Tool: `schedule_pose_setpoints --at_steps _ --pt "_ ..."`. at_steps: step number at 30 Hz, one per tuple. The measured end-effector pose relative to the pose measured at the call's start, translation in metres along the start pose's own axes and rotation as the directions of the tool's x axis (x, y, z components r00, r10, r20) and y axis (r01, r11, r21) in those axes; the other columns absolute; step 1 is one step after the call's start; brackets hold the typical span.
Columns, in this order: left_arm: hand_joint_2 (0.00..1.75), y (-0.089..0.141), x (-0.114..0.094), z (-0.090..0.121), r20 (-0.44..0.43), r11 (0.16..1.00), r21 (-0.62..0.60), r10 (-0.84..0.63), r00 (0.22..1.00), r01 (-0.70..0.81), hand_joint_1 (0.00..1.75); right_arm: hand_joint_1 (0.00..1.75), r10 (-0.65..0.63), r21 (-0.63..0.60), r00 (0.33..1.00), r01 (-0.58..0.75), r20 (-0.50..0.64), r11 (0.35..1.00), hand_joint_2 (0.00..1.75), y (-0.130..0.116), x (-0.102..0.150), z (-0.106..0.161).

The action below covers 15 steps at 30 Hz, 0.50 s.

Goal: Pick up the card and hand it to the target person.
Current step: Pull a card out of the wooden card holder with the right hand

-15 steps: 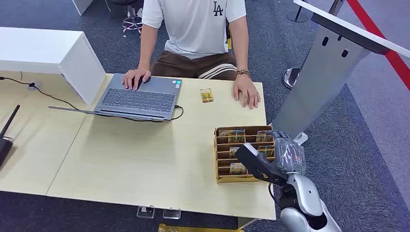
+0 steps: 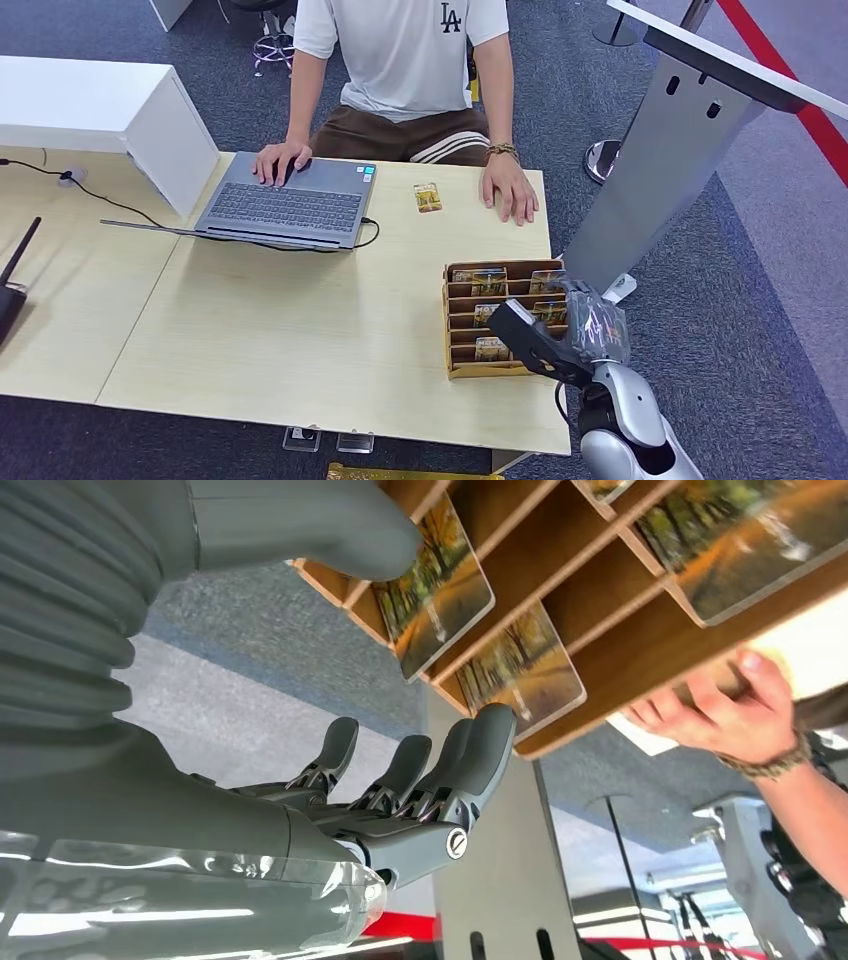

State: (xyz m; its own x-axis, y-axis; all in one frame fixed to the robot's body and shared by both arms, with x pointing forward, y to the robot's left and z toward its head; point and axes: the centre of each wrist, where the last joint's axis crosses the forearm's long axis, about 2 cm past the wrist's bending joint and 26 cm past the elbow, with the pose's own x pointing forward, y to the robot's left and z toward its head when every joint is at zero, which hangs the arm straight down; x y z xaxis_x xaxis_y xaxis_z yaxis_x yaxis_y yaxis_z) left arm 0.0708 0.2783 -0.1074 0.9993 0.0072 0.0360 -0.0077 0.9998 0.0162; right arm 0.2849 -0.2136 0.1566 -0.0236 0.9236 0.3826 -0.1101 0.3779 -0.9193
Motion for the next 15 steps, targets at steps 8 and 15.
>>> schedule_pose_setpoints --at_steps 8,15 --pt "0.0 0.0 0.0 0.0 0.0 1.0 -0.005 -0.003 1.0 0.003 0.0 0.75 0.012 0.038 0.999 -0.011 -0.03 0.999 1.75 0.01 -0.009 -0.004" --pt "0.0 0.0 0.0 0.0 0.0 1.0 -0.005 -0.003 1.0 0.003 0.0 0.72 0.02 0.047 0.999 -0.018 -0.039 0.999 1.75 0.013 -0.013 -0.007"
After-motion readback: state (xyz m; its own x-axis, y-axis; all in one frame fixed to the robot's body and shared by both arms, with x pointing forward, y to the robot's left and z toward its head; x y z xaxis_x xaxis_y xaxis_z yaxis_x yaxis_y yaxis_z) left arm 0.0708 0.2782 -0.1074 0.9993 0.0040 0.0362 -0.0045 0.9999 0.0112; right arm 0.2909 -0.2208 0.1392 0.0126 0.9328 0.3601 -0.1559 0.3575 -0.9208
